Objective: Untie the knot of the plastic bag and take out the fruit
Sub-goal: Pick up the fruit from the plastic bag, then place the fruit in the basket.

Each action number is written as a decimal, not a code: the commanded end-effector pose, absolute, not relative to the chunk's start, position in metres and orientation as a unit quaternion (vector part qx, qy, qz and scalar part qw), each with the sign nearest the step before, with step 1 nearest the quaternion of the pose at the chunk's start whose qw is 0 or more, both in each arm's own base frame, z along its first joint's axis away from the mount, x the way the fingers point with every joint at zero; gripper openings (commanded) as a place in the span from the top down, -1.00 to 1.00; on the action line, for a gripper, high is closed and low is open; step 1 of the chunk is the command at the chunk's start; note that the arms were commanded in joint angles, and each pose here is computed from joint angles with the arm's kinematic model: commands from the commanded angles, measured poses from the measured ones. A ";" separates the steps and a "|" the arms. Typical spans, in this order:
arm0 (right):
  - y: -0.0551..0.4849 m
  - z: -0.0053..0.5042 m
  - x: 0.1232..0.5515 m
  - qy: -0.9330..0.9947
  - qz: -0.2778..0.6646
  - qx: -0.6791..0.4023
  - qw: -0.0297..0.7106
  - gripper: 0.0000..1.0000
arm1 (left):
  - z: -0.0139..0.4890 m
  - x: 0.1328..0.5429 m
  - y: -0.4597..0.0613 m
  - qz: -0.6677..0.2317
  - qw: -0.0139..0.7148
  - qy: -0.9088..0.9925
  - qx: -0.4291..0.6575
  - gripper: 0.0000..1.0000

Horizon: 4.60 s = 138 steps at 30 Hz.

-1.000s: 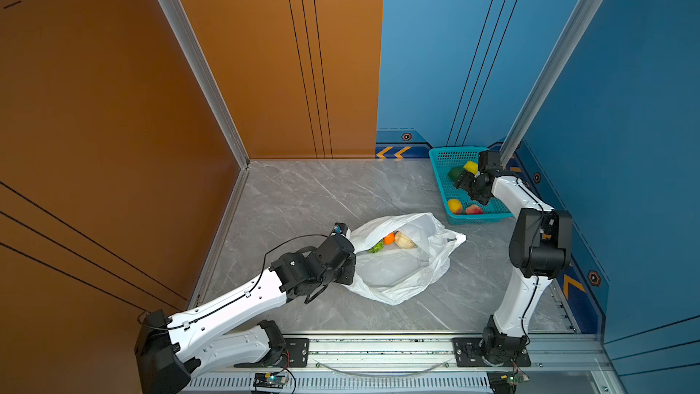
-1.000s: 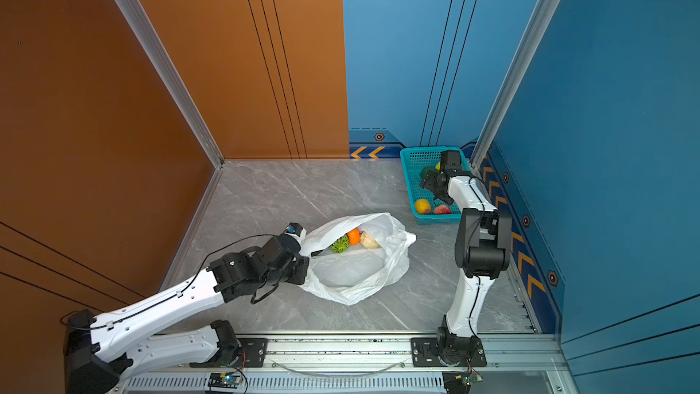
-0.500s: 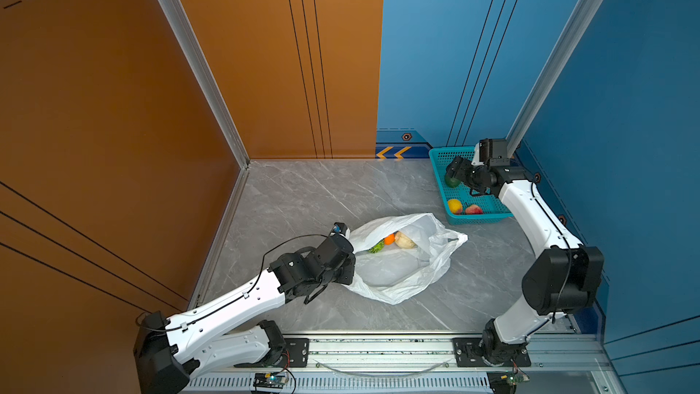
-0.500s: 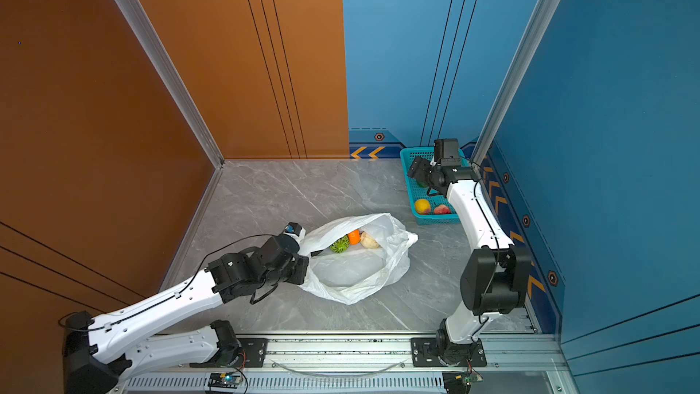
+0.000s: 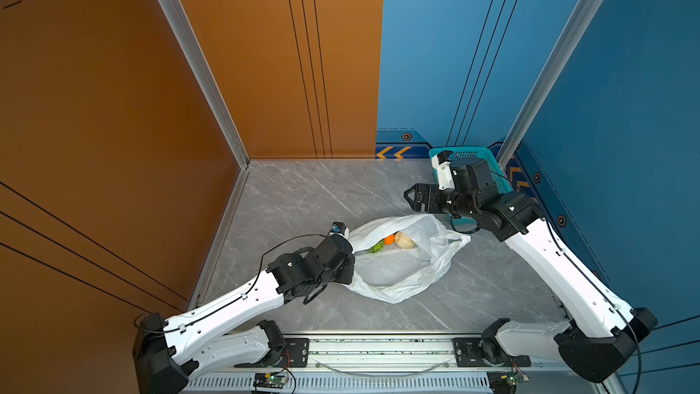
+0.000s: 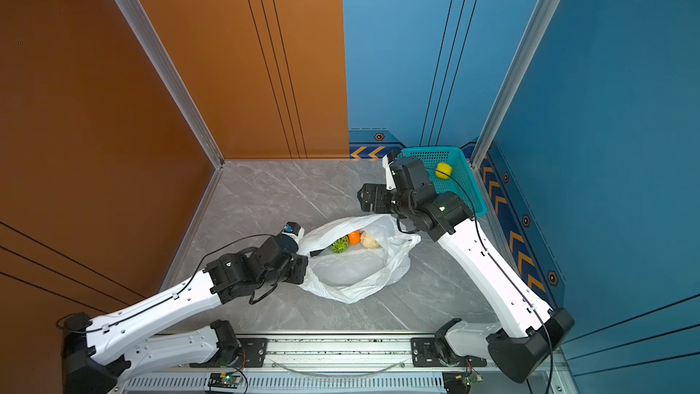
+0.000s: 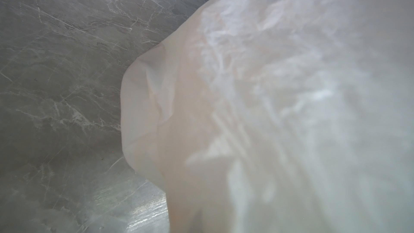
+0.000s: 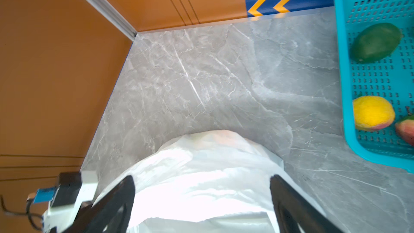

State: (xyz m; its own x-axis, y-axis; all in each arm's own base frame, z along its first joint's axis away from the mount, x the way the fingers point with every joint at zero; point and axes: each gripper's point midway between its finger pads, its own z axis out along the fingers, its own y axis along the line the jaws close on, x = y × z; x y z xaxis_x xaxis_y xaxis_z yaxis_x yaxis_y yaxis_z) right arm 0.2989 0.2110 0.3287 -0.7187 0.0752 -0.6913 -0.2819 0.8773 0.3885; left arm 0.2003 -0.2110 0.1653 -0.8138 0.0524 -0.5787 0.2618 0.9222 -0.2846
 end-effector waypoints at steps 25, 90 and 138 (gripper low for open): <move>0.299 0.158 0.193 0.932 0.239 -0.129 0.239 -0.93 | 0.178 0.207 -0.215 -0.183 0.311 0.930 0.073 1.00; 0.316 0.052 0.325 0.870 0.319 0.231 0.297 -0.21 | 0.175 0.200 -0.224 -0.197 0.298 0.929 0.092 1.00; 0.170 0.315 0.281 0.895 0.258 0.051 0.362 -0.16 | 0.180 0.214 -0.222 -0.179 0.318 0.927 0.082 1.00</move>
